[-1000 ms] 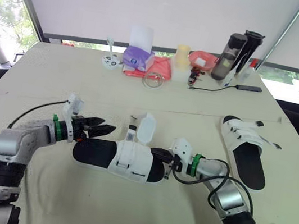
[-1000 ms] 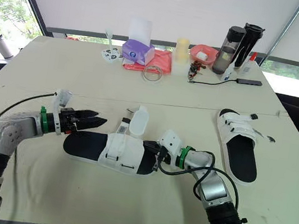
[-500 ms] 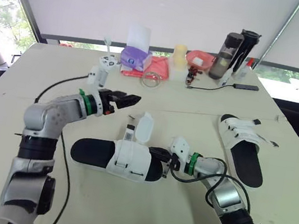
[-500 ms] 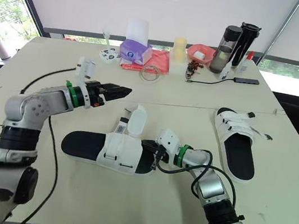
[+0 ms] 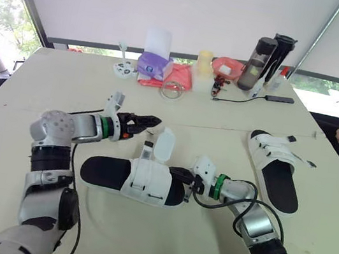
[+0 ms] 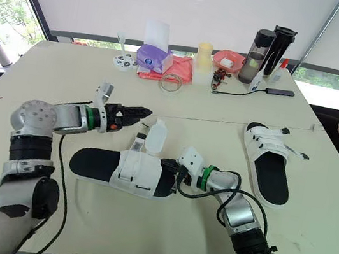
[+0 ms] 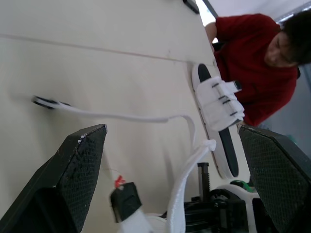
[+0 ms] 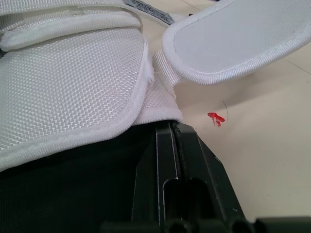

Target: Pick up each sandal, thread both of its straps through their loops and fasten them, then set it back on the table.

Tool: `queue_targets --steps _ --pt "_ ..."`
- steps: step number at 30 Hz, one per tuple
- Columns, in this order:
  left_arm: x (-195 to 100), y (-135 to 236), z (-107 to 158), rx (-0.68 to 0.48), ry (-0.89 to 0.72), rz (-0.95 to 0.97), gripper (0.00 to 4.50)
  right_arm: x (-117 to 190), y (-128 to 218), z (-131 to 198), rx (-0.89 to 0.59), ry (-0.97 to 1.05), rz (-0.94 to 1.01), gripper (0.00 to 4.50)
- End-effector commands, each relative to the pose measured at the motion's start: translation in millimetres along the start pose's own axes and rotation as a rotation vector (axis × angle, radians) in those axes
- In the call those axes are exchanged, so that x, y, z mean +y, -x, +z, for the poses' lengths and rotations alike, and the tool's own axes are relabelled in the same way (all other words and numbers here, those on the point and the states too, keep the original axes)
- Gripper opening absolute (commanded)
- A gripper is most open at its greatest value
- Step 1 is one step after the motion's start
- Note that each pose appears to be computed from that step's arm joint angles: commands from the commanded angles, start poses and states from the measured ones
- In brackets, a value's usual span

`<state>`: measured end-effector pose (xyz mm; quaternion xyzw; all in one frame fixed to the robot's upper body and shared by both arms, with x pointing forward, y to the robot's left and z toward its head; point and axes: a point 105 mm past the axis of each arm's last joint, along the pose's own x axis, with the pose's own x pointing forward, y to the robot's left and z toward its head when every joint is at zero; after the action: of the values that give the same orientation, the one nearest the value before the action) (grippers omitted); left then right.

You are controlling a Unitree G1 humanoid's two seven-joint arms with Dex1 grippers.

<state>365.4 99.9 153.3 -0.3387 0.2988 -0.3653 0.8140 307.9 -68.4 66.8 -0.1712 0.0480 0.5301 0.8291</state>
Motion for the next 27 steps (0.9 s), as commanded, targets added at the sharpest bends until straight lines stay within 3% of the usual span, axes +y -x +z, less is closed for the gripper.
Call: queue_targets --steps 1,12,15,22,27 --pt "-9.2 -5.7 7.3 -0.02 0.002 -0.016 4.46 11.4 1.2 -38.2 0.143 -0.068 0.012 0.0" --pt "-0.7 -51.4 24.6 -0.129 0.086 -0.007 4.46 9.7 -3.3 -36.7 0.138 -0.064 0.01 0.0" --pt "5.6 -56.7 24.9 -0.135 0.1 0.015 3.64 9.5 -2.6 -36.9 0.138 -0.062 0.007 0.0" --pt "6.7 -57.0 29.7 -0.152 0.078 -0.019 0.16 7.9 -2.5 -37.5 0.139 -0.063 -0.005 0.0" --pt "3.9 -53.8 36.3 -0.175 0.054 -0.053 0.07 7.7 -3.8 -37.2 0.137 -0.066 -0.005 0.0"
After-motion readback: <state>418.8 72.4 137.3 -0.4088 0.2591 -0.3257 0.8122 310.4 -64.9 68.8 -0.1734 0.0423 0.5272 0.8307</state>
